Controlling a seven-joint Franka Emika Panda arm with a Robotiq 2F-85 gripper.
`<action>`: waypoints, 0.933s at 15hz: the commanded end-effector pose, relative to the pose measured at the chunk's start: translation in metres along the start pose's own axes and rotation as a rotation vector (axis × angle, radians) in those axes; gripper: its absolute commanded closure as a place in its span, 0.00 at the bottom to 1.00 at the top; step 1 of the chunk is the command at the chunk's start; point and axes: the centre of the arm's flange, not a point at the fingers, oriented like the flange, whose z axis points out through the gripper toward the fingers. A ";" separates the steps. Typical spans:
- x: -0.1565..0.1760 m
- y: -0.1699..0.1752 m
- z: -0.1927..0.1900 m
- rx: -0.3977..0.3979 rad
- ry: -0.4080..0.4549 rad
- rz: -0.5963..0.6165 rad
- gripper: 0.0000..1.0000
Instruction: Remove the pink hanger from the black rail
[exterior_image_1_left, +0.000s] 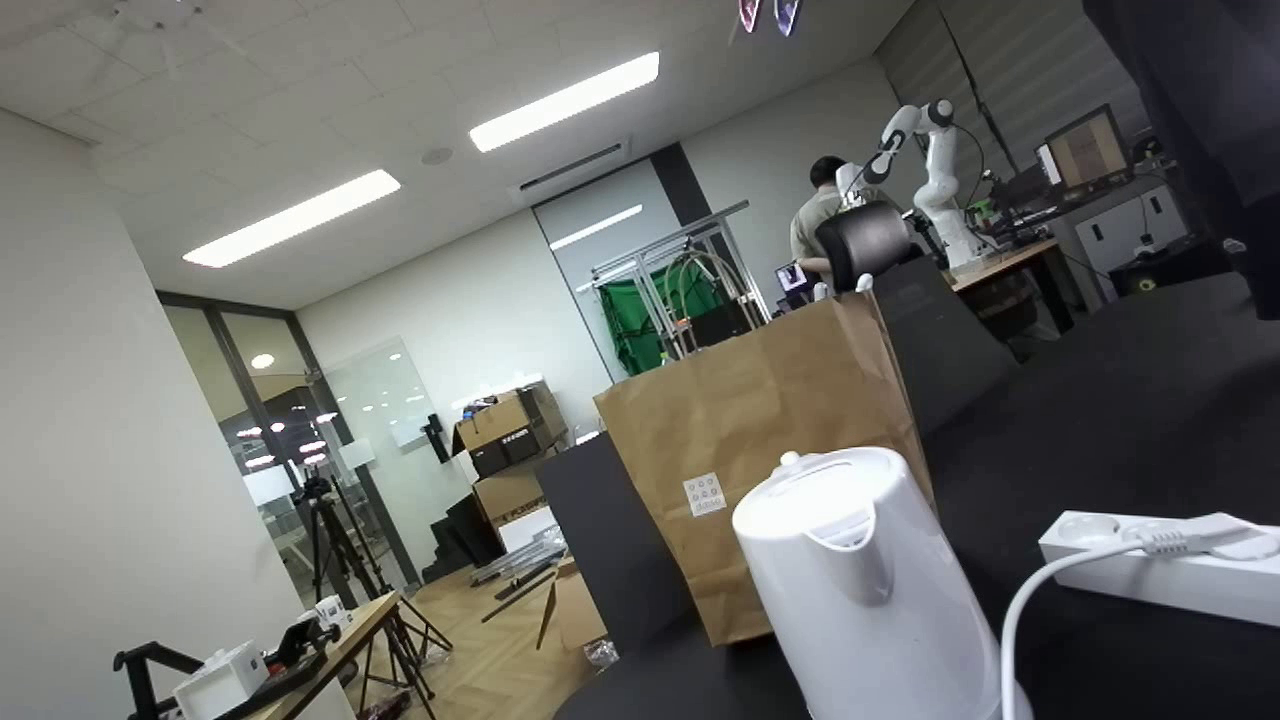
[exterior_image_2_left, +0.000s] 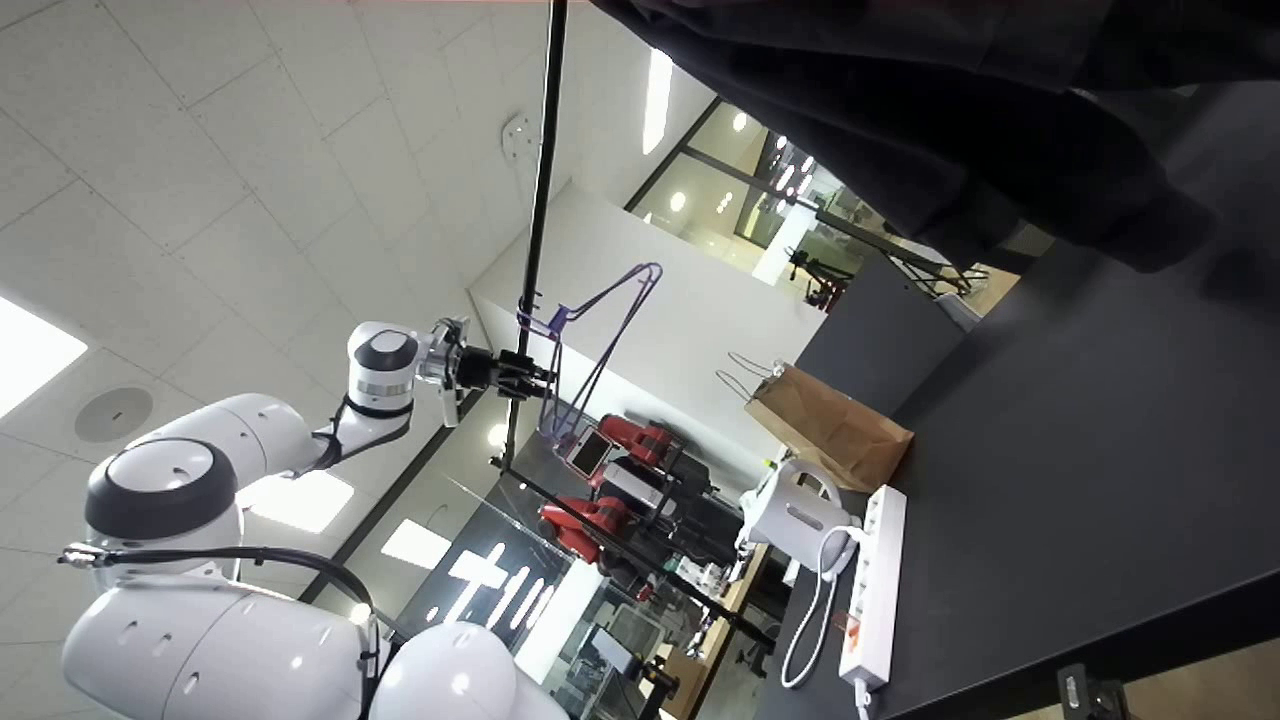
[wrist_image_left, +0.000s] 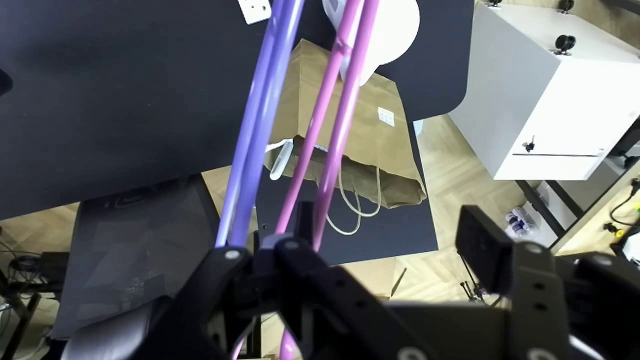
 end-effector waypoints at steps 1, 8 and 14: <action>0.003 0.003 -0.001 -0.026 -0.001 0.042 0.55; 0.005 0.009 -0.004 -0.026 0.000 0.060 0.02; 0.007 0.010 -0.001 -0.040 0.016 0.060 0.61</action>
